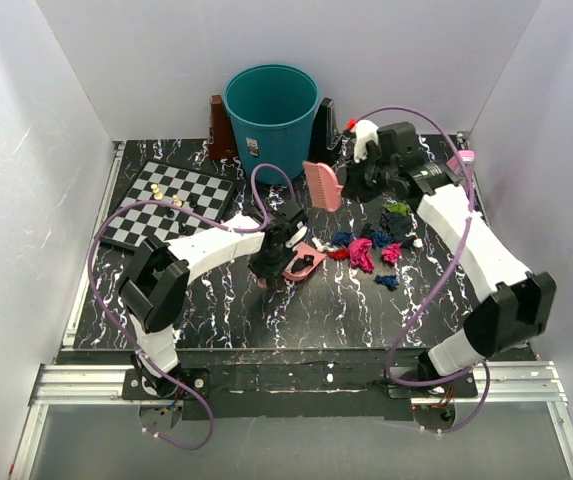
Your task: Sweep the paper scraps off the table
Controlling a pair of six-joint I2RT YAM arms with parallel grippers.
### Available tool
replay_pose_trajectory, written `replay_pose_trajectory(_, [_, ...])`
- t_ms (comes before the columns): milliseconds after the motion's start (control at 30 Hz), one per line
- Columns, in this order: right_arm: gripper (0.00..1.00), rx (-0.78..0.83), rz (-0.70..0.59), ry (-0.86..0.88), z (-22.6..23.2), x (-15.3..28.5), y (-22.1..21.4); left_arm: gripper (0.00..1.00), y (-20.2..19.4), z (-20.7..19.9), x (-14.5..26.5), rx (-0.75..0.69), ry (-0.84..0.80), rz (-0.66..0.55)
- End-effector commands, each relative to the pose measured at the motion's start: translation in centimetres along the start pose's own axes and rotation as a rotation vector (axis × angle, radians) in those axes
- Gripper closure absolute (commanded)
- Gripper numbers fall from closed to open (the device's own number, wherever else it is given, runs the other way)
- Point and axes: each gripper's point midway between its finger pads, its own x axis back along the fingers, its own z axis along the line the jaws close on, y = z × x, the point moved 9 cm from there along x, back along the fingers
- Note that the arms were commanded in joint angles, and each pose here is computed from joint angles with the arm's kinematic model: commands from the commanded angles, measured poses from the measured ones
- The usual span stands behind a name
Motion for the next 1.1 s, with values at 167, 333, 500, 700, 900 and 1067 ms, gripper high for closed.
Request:
replay_pose_trajectory(167, [0.99, -0.170, -0.072, -0.165, -1.2, 3.4, -0.9, 0.84, 0.3, 0.9, 4.5, 0.035, 0.056, -0.168])
replay_pose_trajectory(333, [0.99, -0.229, -0.045, -0.270, -1.8, 3.5, -2.2, 0.84, 0.0, 1.2, 6.7, 0.055, 0.065, -0.216])
replay_pose_trajectory(500, [0.99, -0.292, -0.127, -0.402, -2.3, 4.6, -3.2, 0.84, 0.2, 1.3, 10.3, 0.069, 0.046, -0.260])
replay_pose_trajectory(700, [0.99, -0.352, -0.113, -0.435, -2.2, 4.8, -4.6, 0.84, 1.5, 1.4, 14.8, 0.069, 0.031, -0.255])
replay_pose_trajectory(900, [0.99, -0.364, -0.114, -0.418, -1.7, 5.2, -5.7, 0.84, 4.4, 1.4, 18.9, 0.059, 0.027, -0.315])
replay_pose_trajectory(1067, [0.99, -0.362, -0.145, -0.400, -1.3, 5.7, -6.2, 0.83, 7.6, 1.6, 21.9, 0.088, -0.060, -0.484])
